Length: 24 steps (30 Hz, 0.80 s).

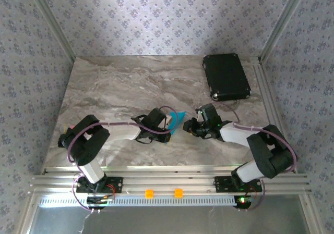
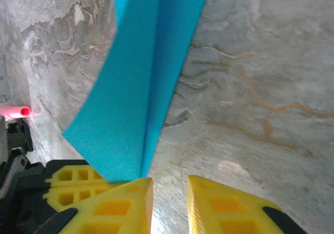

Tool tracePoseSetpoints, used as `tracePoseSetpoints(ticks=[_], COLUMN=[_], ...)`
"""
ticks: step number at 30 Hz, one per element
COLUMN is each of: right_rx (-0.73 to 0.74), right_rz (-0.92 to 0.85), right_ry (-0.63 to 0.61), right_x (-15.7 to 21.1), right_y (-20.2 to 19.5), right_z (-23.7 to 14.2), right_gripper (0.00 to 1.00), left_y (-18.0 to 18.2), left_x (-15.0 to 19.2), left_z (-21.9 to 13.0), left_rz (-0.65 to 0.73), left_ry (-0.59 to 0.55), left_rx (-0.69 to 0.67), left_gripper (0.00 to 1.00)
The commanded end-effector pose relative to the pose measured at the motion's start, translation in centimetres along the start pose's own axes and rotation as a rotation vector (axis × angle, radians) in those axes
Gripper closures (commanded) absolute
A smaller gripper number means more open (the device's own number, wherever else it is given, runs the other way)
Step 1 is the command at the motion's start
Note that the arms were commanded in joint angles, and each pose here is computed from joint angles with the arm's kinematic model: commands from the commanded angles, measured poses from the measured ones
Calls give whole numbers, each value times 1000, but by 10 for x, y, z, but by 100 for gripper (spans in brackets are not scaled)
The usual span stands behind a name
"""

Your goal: Fold a paper plane with a square sheet of paper (pick it up from the middle)

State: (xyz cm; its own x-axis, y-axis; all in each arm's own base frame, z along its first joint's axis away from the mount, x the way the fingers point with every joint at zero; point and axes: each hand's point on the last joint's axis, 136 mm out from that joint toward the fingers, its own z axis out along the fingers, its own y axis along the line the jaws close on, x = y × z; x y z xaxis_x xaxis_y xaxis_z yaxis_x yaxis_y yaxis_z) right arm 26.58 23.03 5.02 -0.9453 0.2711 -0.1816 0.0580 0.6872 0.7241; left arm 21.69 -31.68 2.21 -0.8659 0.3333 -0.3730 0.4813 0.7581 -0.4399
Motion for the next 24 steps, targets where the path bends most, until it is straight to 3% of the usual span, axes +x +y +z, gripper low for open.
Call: tracePoseSetpoints(ticks=[1, 4, 10, 24], right_rx=[-58, -69, -93, -123], right_rz=[-7, -14, -24, -1], right_ry=[-30, -16, 8, 18], right_x=[-17, -20, -13, -16], right_y=[25, 32, 38, 36], right_z=[-1, 2, 14, 33], right_gripper=[71, 72, 84, 86], left_y=[6, 5, 3, 4], left_x=[19, 20, 19, 25], left_z=[6, 6, 7, 8], left_rz=[5, 6, -6, -59], left_ry=[74, 79, 68, 63], left_rx=[-4, 4, 26, 83], left_gripper=[94, 94, 94, 94])
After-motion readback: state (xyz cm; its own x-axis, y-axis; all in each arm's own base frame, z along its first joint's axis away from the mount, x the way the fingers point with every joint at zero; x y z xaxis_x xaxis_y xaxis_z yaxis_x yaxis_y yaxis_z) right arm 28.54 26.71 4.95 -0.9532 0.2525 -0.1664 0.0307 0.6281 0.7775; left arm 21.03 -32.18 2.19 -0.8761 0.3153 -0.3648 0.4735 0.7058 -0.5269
